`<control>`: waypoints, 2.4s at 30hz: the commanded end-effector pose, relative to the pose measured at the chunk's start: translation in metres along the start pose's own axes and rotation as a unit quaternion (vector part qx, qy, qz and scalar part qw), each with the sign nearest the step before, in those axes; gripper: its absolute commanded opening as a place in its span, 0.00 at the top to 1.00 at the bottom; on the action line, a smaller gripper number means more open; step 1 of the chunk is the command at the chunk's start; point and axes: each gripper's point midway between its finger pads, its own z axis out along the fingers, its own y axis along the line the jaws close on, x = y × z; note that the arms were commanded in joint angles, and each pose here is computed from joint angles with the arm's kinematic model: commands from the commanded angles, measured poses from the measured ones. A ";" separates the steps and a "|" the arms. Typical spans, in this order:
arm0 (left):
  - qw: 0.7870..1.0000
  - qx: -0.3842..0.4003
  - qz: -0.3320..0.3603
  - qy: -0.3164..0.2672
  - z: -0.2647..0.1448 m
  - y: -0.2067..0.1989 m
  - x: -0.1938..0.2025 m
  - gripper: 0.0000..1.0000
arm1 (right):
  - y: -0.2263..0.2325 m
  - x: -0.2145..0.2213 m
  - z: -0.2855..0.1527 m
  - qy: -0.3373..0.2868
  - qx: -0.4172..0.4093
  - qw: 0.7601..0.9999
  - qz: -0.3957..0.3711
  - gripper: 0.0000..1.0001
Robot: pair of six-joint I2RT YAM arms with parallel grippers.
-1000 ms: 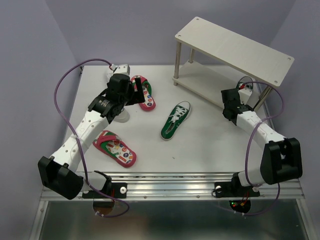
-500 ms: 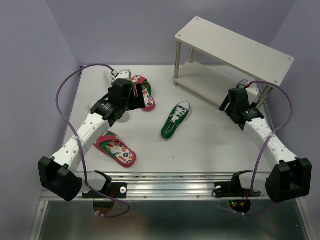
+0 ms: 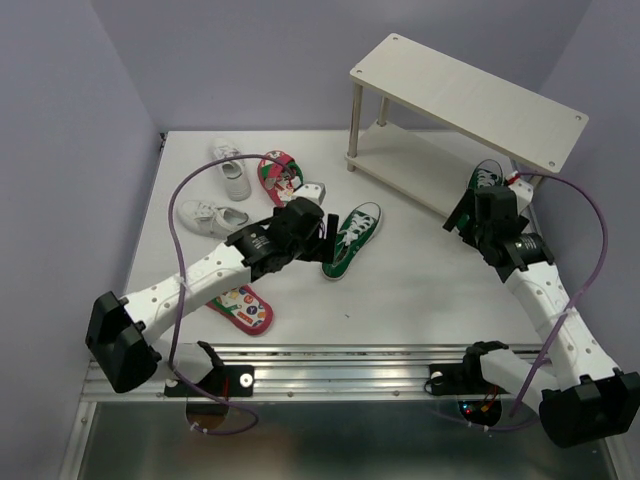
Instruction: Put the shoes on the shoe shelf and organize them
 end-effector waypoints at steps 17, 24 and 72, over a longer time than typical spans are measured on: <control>0.996 -0.012 0.073 0.059 0.092 -0.045 0.051 0.20 | -0.002 -0.040 -0.028 -0.051 0.001 0.998 0.024 0.00; 0.994 -0.008 0.083 0.068 0.105 -0.052 0.055 0.55 | -0.002 -0.045 -0.029 -0.056 0.002 0.998 0.023 0.00; 0.965 0.177 0.102 -0.166 0.050 -0.245 -0.161 1.00 | -0.017 -0.119 -0.102 -0.176 -0.008 0.981 0.076 0.00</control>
